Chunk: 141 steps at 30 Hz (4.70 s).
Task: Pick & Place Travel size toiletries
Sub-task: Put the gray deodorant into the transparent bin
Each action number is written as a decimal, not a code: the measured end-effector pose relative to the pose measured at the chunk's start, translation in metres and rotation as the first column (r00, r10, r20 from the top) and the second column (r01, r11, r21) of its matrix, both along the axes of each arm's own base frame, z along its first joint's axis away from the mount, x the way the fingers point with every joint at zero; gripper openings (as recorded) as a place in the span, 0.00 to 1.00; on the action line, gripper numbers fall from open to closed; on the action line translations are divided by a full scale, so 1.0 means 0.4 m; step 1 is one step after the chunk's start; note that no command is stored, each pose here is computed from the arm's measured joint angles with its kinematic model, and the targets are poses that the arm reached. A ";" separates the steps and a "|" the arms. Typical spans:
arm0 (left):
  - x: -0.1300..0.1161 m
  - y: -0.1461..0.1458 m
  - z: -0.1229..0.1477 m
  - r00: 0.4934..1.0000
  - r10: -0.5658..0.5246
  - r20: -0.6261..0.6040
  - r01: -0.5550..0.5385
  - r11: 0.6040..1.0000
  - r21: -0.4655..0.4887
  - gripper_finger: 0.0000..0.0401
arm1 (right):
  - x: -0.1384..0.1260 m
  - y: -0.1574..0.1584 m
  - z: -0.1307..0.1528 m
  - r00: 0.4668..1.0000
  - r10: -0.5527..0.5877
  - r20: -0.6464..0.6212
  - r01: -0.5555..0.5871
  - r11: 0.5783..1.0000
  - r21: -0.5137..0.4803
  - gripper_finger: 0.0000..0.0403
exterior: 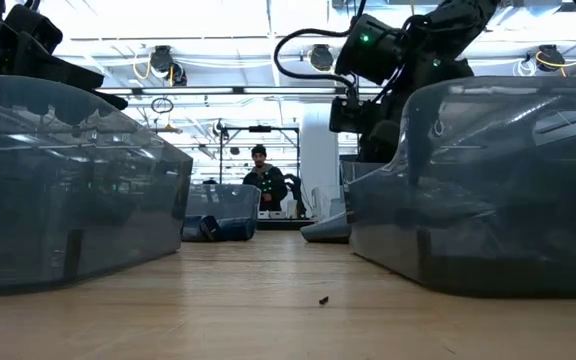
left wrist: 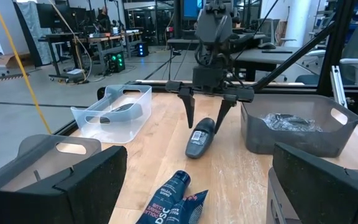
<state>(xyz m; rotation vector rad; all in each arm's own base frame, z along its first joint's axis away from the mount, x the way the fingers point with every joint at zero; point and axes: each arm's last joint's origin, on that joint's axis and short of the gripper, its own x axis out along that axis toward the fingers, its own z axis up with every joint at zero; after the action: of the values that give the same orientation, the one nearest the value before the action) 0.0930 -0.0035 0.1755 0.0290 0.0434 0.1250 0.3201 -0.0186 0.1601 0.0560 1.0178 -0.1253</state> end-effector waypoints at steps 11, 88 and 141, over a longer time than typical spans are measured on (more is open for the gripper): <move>0.000 0.000 0.000 1.000 0.000 0.000 0.000 1.000 0.000 0.98 | -0.003 0.001 -0.048 0.999 0.026 -0.043 -0.025 0.999 0.025 0.61; 0.000 0.000 0.000 1.000 0.000 0.001 0.000 1.000 0.000 0.98 | -0.420 0.211 0.278 0.977 -0.146 -0.155 0.173 0.968 0.181 0.46; 0.000 0.000 0.000 1.000 0.000 0.000 0.000 1.000 0.000 0.98 | -0.424 0.384 0.276 0.959 -0.016 -0.283 0.189 0.780 0.596 0.46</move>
<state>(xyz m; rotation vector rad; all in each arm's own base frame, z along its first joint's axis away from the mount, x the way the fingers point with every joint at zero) 0.0930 -0.0035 0.1756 0.0290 0.0432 0.1250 0.1505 0.1349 0.2704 0.7213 1.2917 0.1140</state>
